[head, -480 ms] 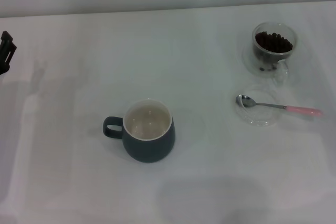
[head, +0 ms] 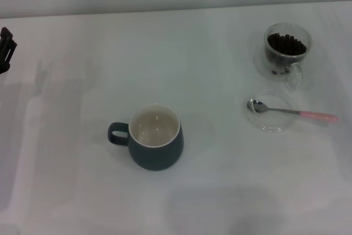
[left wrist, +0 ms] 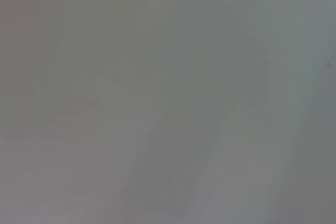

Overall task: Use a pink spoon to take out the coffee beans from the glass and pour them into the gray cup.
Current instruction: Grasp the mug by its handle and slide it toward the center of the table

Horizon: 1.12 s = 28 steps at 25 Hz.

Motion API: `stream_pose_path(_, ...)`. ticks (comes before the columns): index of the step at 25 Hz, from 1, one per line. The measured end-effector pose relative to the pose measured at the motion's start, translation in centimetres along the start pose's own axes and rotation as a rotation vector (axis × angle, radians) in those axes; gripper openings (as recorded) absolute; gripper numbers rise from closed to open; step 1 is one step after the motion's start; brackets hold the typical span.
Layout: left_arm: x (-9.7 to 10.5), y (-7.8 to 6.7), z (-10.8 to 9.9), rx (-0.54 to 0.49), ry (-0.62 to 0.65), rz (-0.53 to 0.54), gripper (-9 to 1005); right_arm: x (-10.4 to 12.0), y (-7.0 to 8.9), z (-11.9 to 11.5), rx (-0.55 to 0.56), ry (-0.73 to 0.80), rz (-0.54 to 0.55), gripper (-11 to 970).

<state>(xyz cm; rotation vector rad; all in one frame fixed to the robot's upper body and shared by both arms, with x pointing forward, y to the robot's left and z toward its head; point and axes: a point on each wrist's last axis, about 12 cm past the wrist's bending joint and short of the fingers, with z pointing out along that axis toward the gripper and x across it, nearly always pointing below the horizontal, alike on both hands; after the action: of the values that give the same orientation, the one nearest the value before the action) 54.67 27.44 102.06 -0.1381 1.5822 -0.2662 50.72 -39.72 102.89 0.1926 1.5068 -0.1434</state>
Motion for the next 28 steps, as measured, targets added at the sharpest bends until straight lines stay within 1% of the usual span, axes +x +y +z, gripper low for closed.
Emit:
stream_pose_path(6, 0.1, 0.1, -0.5, 0.008, -0.008, 0.006, 829, 0.1, 0.2, 0.1, -0.005, 0.012, -0.017, 836)
stream_pose_path(9, 0.2, 0.2, -1.1, 0.014, -0.018, 0.007, 829, 0.2, 0.1, -0.1, -0.005, 0.017, -0.014, 836)
stream_pose_path(11, 0.4, 0.3, -2.5, 0.037, -0.044, 0.014, 829, 0.4, 0.2, -0.2, -0.004, 0.020, -0.009, 836)
stream_pose_path(16, 0.7, 0.9, -4.8, 0.054, -0.069, 0.029, 829, 0.5, 0.1, -0.5, -0.002, 0.024, -0.002, 836)
stream_pose_path(18, 1.1, 1.1, -6.1, 0.083, -0.057, 0.052, 829, 0.5, 0.1, -0.5, -0.001, 0.025, -0.001, 835)
stream_pose_path(24, 2.1, 1.6, -8.7, 0.136, -0.006, 0.103, 830, 0.6, 0.3, -0.6, -0.004, 0.028, 0.009, 835)
stream_pose_path(28, 2.3, 1.8, -10.3, 0.175, -0.007, 0.128, 830, 0.6, 0.4, -0.6, -0.005, 0.027, 0.011, 834)
